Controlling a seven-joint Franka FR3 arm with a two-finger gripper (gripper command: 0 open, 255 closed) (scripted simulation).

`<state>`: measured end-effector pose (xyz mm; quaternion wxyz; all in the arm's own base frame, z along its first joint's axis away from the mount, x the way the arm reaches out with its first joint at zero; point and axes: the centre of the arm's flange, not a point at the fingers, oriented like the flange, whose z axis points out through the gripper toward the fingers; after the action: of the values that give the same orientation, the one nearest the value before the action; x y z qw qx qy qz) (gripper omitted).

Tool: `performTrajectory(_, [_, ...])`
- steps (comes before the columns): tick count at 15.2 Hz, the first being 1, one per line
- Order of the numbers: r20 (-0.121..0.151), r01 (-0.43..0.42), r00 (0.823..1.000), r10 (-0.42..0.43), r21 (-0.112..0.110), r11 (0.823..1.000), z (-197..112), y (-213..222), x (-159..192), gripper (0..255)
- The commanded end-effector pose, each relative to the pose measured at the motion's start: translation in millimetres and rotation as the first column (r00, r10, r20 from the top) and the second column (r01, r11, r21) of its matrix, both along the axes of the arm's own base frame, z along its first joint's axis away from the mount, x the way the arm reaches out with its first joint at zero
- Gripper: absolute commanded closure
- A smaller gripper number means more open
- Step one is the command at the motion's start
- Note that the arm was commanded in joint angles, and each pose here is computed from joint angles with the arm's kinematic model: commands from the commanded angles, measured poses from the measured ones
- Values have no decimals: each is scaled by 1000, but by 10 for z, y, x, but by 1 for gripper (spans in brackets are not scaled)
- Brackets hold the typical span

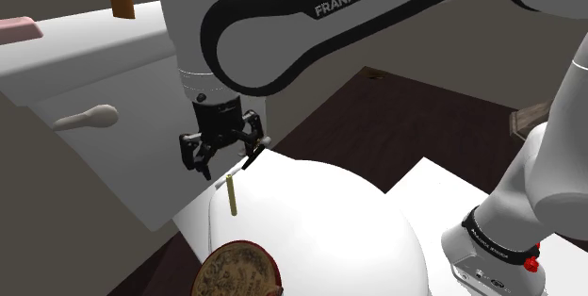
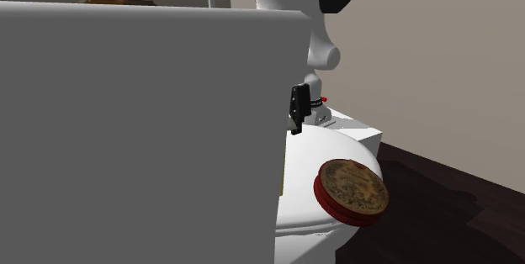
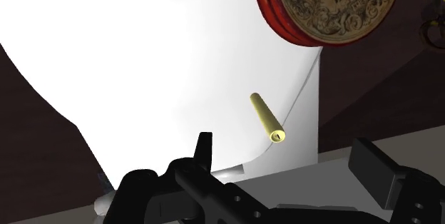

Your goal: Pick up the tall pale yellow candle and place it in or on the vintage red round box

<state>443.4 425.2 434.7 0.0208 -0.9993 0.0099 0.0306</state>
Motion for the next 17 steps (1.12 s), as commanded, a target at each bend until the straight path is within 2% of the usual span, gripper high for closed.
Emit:
performTrajectory(1, [1,0,1000,0,0,1000,-100,48,22,0])
performTrajectory(6, [1,0,1000,0,0,1000,-393,60,4,0])
performTrajectory(14, [1,0,1000,0,0,1000,-393,60,5,0])
performTrajectory(15, [1,0,1000,0,0,1000,-393,60,5,255])
performTrajectory(17, [1,0,1000,0,0,1000,-393,60,5,255])
